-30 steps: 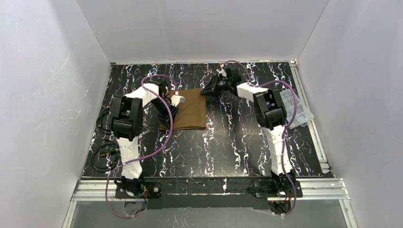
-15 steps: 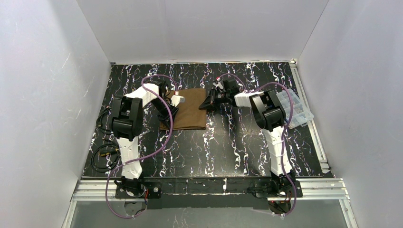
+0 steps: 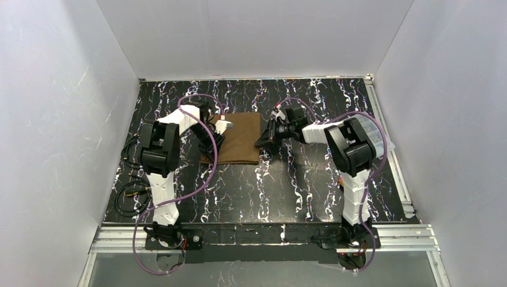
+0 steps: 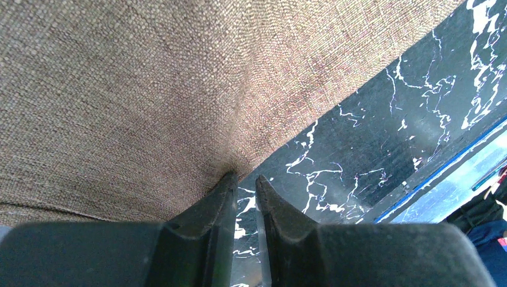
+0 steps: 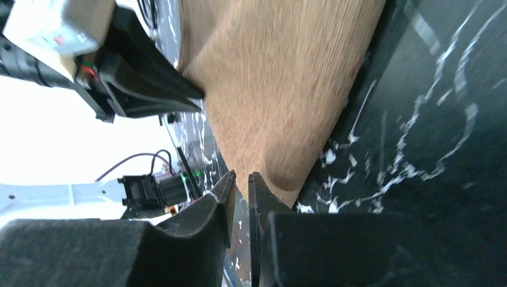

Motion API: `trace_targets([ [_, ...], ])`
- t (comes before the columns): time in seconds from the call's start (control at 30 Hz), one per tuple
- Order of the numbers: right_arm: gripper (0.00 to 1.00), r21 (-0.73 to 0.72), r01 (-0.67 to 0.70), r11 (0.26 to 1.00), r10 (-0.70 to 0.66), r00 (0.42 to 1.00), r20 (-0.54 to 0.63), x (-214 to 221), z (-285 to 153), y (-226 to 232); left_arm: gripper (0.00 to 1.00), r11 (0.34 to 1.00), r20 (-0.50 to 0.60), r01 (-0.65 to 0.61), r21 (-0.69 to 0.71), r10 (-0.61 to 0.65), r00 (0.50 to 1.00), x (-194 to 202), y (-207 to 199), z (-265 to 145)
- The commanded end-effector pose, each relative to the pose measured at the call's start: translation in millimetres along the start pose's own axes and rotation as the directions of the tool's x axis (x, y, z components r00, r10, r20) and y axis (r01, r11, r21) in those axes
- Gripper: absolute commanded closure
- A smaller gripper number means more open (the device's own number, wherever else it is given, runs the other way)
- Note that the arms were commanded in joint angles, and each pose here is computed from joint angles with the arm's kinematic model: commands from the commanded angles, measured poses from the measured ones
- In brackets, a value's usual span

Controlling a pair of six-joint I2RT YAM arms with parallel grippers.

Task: Fold the napkin into a case and place the utensils inside
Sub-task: Smooth out the square-folded napkin at the center of the board.

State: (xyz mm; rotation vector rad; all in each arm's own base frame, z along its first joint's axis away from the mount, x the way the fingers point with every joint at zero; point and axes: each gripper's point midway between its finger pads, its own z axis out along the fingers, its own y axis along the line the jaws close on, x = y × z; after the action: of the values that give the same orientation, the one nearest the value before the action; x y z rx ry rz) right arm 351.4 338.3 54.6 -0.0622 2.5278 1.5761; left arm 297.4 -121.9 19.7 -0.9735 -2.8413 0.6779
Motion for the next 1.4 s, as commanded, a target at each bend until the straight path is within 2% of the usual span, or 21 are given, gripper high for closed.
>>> trace_targets([
  [0.0, 0.8, -0.029, -0.003, 1.0, 0.002, 0.999, -0.045, 34, 2, 0, 0.82, 1.0, -0.051, -0.001, -0.016, 0.0, 0.999, 12, 4, 1],
  [0.2, 0.81, 0.018, -0.07, 0.997, 0.071, 0.993, -0.093, 57, 9, -31, 0.82, 1.0, -0.053, 0.003, -0.016, -0.004, 0.999, 12, 4, 1],
  [0.3, 0.82, 0.07, -0.061, 0.996, 0.069, 0.99, -0.123, 62, 10, -44, 0.82, 1.0, -0.054, 0.002, -0.015, -0.003, 0.999, 12, 4, 1],
  [0.47, 0.84, 0.155, -0.032, 0.987, 0.054, 0.989, -0.136, 70, -1, -53, 0.82, 1.0, -0.053, 0.002, 0.011, -0.002, 0.999, 15, -2, 2],
  [0.7, 0.87, 0.235, -0.063, 0.97, 0.093, 0.989, -0.115, 99, -26, -60, 0.82, 0.998, -0.072, -0.027, 0.065, 0.032, 0.997, 29, -17, 3],
  [0.93, 0.87, 0.25, -0.096, 0.964, 0.124, 0.987, -0.101, 134, -37, -55, 0.78, 0.992, -0.085, -0.046, 0.119, 0.056, 0.995, 43, -38, -5],
  [1.07, 0.86, 0.213, -0.042, 0.976, 0.061, 0.995, -0.082, 115, -39, -26, 0.71, 0.99, -0.018, -0.063, 0.128, 0.066, 0.998, 29, -55, -35],
  [1.23, 0.84, 0.162, 0.067, 0.985, -0.058, 0.997, -0.06, 62, -30, 20, 0.63, 0.997, 0.146, -0.072, 0.023, 0.068, 0.987, -16, -51, -81],
  [1.3, 0.78, 0.151, 0.077, 0.985, -0.069, 0.996, -0.06, 47, -23, 28, 0.62, 0.999, 0.196, -0.035, -0.019, 0.038, 0.98, -31, -40, -91],
  [1.37, 0.65, 0.186, 0.076, 0.98, -0.067, 0.996, -0.051, 41, -22, 24, 0.62, 1.0, 0.215, 0.005, -0.03, 0.001, 0.977, -36, -30, -94],
])
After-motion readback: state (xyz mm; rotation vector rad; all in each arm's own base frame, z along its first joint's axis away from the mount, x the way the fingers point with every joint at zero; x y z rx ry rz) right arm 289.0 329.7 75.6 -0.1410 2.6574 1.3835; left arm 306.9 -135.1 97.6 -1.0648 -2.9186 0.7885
